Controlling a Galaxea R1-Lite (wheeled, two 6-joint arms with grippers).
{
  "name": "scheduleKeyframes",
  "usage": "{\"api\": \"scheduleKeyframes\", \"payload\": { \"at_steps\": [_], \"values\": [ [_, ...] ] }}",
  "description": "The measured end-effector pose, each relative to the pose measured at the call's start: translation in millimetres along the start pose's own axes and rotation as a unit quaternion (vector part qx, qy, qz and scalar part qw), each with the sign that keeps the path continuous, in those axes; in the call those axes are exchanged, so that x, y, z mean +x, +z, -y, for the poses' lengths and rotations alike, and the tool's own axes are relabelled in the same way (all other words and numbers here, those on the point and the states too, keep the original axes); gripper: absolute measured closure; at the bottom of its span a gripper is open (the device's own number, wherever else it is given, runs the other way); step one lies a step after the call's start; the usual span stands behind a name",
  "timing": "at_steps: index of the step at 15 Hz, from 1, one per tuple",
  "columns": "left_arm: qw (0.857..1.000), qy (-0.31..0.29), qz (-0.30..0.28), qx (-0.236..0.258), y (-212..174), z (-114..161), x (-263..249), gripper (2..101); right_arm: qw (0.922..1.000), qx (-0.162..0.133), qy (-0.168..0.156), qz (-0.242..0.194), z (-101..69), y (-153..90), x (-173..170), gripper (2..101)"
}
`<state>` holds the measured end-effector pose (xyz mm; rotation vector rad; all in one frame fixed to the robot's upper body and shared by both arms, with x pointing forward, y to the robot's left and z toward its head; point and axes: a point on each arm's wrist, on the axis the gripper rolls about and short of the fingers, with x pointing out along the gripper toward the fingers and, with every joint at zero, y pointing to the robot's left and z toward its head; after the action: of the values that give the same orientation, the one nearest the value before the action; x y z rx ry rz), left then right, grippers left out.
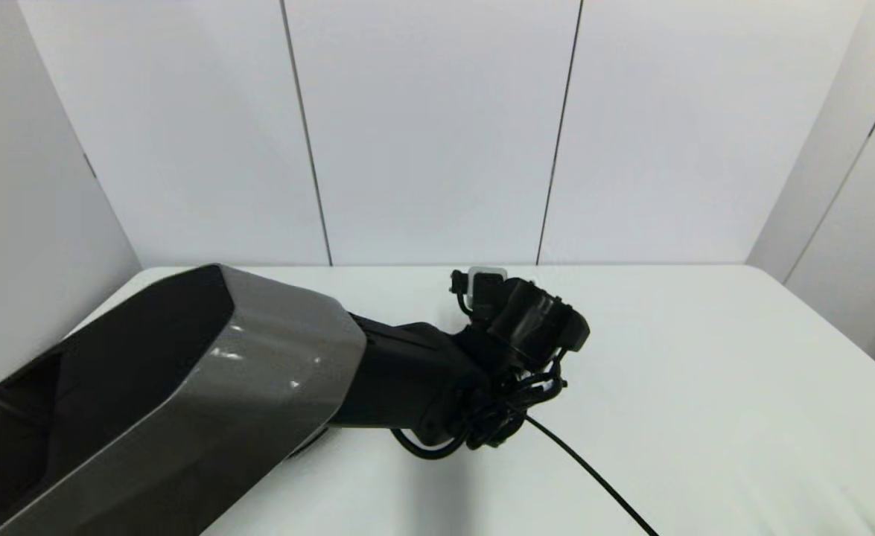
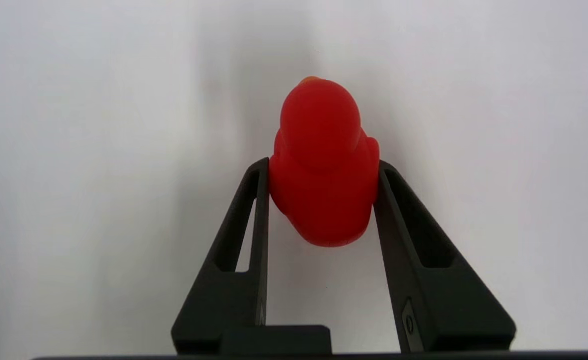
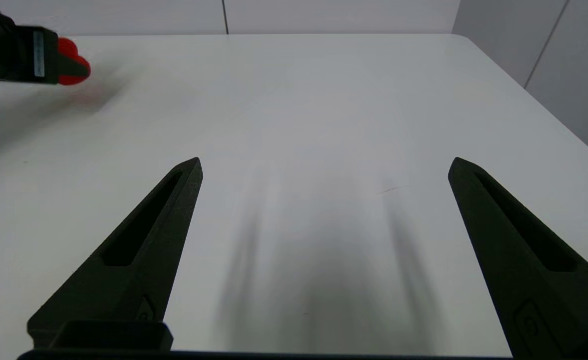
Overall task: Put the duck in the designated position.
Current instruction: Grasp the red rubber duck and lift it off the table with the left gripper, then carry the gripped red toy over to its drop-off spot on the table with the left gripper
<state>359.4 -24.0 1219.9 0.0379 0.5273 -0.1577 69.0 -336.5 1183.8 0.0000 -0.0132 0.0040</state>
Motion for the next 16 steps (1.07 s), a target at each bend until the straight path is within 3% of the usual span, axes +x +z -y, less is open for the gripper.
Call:
{"api": "scheduleKeyframes", "payload": {
  "at_steps": [5,9,16],
  "values": [
    [1.000,0.014,0.004,0.012,31.2,-34.7,-31.5,66.9,1.0000,0.000,0.000,0.000,0.0,0.0,0.0,5.0],
    [0.998,0.051,0.003,0.036,49.2,-94.6,-60.7,68.9,1.0000,0.000,0.000,0.000,0.0,0.0,0.0,5.0],
    [0.989,0.143,-0.007,0.030,55.2,-202.7,-94.6,71.9,1.0000,0.000,0.000,0.000,0.0,0.1,0.0,5.0]
  ]
}}
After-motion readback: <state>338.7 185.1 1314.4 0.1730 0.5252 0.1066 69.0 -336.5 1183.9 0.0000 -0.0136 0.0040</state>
